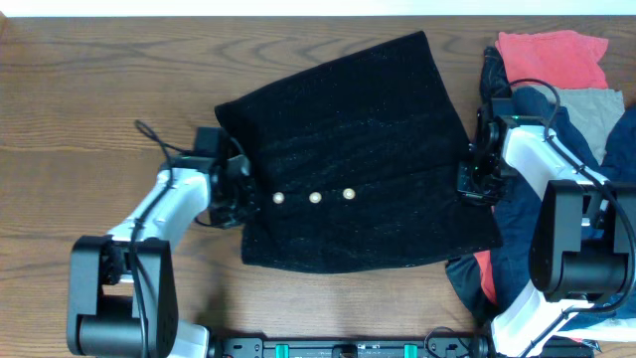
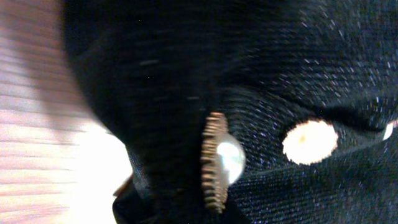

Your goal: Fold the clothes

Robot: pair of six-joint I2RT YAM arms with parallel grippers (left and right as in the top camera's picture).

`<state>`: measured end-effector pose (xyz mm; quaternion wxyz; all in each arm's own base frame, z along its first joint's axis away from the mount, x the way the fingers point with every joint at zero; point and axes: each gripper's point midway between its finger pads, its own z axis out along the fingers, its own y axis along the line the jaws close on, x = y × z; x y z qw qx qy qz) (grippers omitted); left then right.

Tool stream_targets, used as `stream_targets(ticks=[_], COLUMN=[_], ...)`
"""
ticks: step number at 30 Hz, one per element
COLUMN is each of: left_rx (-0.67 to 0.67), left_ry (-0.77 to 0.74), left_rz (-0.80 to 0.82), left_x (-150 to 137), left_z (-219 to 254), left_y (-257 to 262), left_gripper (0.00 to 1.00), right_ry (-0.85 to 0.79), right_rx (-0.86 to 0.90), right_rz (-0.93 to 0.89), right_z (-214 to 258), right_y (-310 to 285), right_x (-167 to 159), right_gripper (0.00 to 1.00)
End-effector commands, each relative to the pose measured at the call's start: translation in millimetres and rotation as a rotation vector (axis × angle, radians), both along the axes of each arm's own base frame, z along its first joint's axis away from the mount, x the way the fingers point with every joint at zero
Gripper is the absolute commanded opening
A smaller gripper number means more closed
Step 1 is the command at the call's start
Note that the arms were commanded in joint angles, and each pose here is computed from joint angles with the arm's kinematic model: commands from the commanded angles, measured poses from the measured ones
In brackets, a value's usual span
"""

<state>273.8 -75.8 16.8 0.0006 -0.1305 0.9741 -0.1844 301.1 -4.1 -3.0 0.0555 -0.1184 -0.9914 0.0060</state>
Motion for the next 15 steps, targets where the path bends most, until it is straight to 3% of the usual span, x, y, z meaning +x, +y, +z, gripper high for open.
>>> stream_targets(ticks=[1,6,7,10,11,15], left_rx=[0.066,0.048,0.025,-0.072,-0.097,-0.143], left_ry=[-0.008,-0.014,-0.018,-0.037,-0.043,-0.013], left_rz=[0.088,0.184,0.188,0.175,0.16,0.125], left_x=[5.3,9.2,9.9,13.4,13.5,4.7], left_z=[-2.7,-1.7,-0.3,6.4,8.4,11.6], left_y=[35.6,65.1,64.7,52.3,47.0,34.3], left_gripper=[0.06,0.07,0.13,0.62,0.72,0.79], right_ry=[0.102,0.101,0.104,0.091,0.09,0.058], right_rx=[0.077,0.103,0.116,0.144,0.143,0.121], right_rz=[-0.025,0.027,0.032,0.059,0.07,0.119], right_z=[-21.1,-20.8,-20.5,-20.7,-20.9,-22.5], right_y=[28.0,55.5,64.2,88.7,95.3,106.6], right_x=[-24.8,-26.4,-27.7,-27.6,-28.6,-25.0], right_gripper=[0.15,0.16,0.16,0.16,0.16,0.18])
